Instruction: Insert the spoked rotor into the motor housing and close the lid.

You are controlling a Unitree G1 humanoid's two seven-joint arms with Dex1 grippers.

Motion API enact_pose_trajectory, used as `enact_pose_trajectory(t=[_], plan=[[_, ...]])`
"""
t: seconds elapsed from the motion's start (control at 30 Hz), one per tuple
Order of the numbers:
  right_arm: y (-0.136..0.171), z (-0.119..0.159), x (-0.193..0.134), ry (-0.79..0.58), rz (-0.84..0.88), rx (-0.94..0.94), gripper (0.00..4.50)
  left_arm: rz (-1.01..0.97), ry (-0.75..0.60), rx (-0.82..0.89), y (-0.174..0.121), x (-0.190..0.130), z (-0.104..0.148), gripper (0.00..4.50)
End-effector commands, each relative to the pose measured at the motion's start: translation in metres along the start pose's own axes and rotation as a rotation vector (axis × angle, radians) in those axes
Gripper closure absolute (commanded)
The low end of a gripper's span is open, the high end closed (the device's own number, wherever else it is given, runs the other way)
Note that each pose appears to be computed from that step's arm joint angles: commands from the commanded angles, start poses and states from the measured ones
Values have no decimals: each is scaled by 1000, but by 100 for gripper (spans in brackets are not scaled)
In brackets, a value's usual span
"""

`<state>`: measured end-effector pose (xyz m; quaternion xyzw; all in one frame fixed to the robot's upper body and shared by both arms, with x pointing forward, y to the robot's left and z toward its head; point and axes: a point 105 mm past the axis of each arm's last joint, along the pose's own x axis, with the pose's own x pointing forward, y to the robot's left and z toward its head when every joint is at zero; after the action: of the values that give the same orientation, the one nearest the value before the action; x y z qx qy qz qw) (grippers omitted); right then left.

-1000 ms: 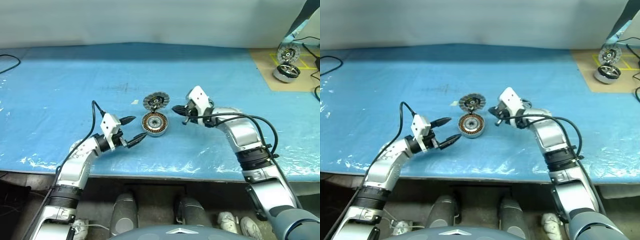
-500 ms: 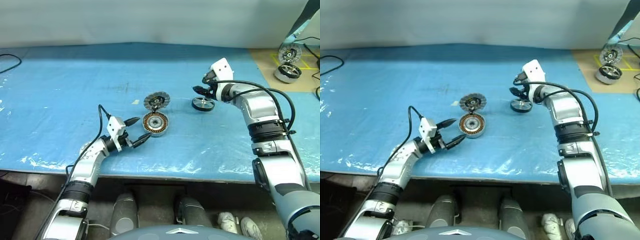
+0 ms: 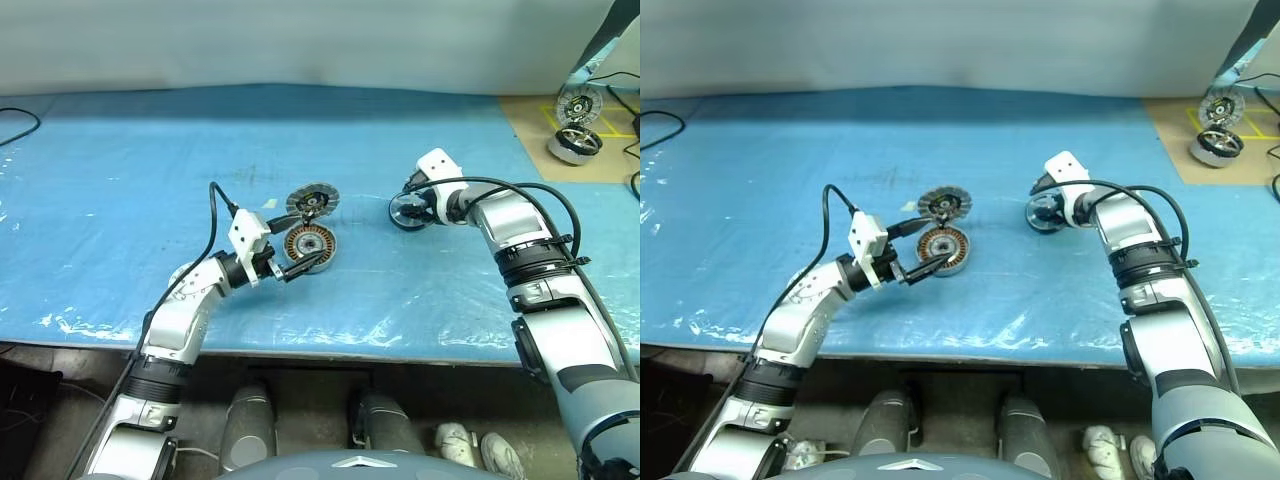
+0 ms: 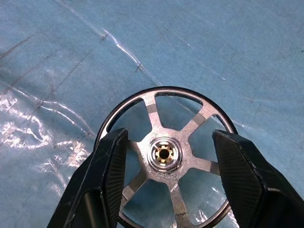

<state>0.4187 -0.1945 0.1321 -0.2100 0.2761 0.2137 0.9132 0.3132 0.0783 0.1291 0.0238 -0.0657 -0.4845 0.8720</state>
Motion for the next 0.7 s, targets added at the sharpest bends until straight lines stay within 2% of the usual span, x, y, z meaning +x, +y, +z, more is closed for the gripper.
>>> enact_pose_trajectory(t=[0.03,0.3,0.43,0.57,0.67,0.7], plan=[[1,5,-7,-21,17,-38,155,-11,-24,25,-6,2,14,0],[11,-16,-1,40,39,-34,155,-12,-11,31,-7,4,17,0],[12,-12,-5,12,53,-6,155,-12,3,27,-4,-1,9,0],[9,-22,-5,51,33,-19,155,-9,17,18,2,-6,-5,0],[20,-21,-6,41,80,-41,155,-9,21,17,6,-9,-14,0],[21,-21,-7,40,85,-50,171,-9,21,17,8,-10,-16,0]])
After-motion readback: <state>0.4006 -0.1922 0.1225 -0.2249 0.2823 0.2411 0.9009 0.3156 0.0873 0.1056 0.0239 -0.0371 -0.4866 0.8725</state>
